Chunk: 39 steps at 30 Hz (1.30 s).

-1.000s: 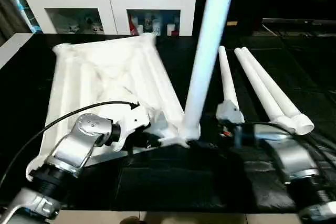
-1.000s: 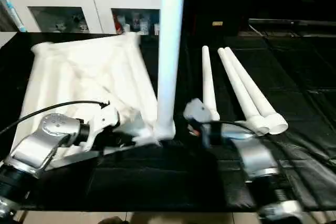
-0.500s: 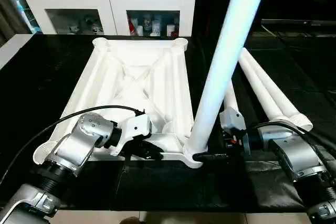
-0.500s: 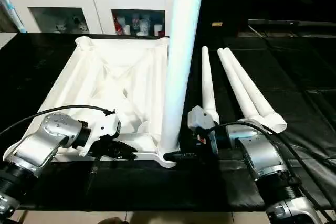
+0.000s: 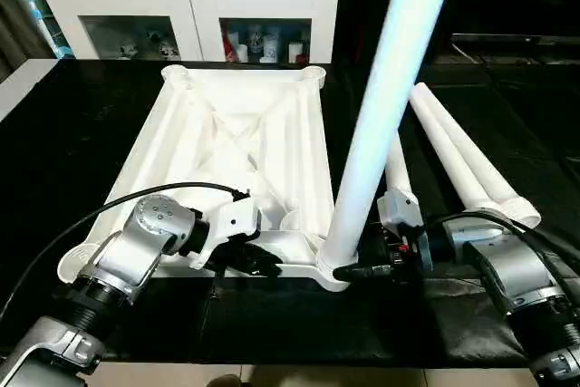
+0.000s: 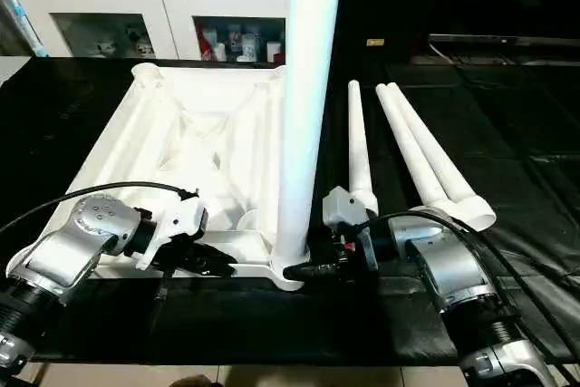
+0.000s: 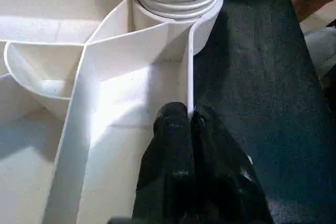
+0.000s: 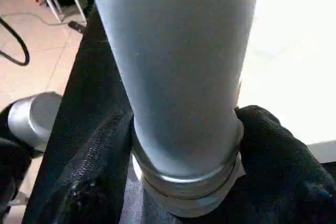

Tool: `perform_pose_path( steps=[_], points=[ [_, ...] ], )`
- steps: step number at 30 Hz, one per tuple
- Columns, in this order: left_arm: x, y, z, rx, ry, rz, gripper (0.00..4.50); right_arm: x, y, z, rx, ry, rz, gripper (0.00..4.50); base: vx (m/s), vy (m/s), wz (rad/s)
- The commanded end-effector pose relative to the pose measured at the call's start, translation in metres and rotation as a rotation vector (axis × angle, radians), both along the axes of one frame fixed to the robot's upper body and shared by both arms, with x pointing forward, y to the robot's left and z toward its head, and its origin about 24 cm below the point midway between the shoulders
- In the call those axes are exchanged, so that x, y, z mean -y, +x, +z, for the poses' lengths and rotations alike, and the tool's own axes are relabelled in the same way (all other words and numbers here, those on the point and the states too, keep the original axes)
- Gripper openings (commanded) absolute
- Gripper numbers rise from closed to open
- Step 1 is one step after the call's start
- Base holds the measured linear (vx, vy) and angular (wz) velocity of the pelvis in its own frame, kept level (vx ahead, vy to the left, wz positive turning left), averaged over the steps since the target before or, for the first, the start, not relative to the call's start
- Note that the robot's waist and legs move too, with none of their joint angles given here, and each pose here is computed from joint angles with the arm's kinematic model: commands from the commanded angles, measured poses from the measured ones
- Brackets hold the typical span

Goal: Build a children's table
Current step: Rotate leg to tighten

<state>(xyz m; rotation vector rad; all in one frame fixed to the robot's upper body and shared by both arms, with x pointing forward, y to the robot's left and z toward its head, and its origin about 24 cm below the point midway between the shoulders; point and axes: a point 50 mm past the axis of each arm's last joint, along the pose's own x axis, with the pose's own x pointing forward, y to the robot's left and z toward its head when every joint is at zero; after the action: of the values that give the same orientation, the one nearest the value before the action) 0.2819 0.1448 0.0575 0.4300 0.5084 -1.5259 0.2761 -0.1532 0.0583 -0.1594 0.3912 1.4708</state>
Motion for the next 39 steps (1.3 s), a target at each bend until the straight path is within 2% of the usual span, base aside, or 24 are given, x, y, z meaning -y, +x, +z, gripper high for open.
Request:
perform_pose_path(
  steps=[1,3,8,9,11,12,18,21,22,23,30,33,36,39],
  points=[
    [0.003,0.004,0.003,0.01,-0.038,0.043,0.0,-0.009,-0.002,0.003,-0.026,0.063,-0.002,2.72,0.0,0.0,0.0],
    [0.006,0.008,0.005,0.028,-0.095,0.159,0.0,-0.019,0.002,0.001,-0.033,0.105,-0.103,2.71,0.0,0.0,0.0],
    [0.013,0.011,0.008,0.049,-0.143,0.317,0.0,-0.039,0.011,-0.008,0.01,0.084,-0.267,2.7,0.0,0.0,0.0],
    [0.017,0.011,0.009,0.053,-0.159,0.384,0.0,-0.051,0.016,-0.011,0.004,0.099,-0.352,2.7,0.0,0.0,0.0],
    [0.019,0.012,0.009,0.062,-0.161,0.427,0.0,-0.059,0.019,-0.012,0.007,0.095,-0.395,2.7,0.0,0.0,0.0],
    [0.023,0.013,0.011,0.076,-0.168,0.504,0.0,-0.07,0.024,-0.015,0.009,0.078,-0.475,2.7,0.0,0.0,0.0],
    [0.034,0.017,0.018,0.101,-0.201,0.639,0.0,-0.081,0.033,-0.017,0.02,0.058,-0.611,2.69,0.0,0.0,0.0],
    [0.038,0.017,0.021,0.109,-0.209,0.654,0.0,-0.08,0.035,-0.016,0.047,0.048,-0.641,2.69,0.0,0.0,0.0],
    [0.039,0.016,0.022,0.109,-0.206,0.654,0.0,-0.08,0.034,-0.015,0.04,0.078,-0.623,2.69,0.0,0.0,0.0],
    [0.04,0.016,0.022,0.109,-0.205,0.654,0.0,-0.08,0.034,-0.015,0.038,0.081,-0.622,3.25,0.0,0.0,0.0],
    [0.031,0.017,0.02,0.117,-0.158,0.609,0.0,-0.07,0.032,-0.009,0.051,0.111,-0.589,3.88,0.0,0.0,0.0],
    [0.026,0.017,0.018,0.112,-0.137,0.547,0.0,-0.061,0.028,-0.005,0.071,0.121,-0.511,4.12,0.0,0.0,0.0],
    [0.02,0.015,0.015,0.106,-0.112,0.466,0.0,-0.049,0.023,-0.003,0.099,0.093,-0.423,4.45,0.0,0.0,0.0],
    [0.012,0.012,0.013,0.101,-0.085,0.366,0.0,-0.034,0.02,-0.001,0.11,0.066,-0.354,4.45,0.0,0.0,0.0]
  ],
)
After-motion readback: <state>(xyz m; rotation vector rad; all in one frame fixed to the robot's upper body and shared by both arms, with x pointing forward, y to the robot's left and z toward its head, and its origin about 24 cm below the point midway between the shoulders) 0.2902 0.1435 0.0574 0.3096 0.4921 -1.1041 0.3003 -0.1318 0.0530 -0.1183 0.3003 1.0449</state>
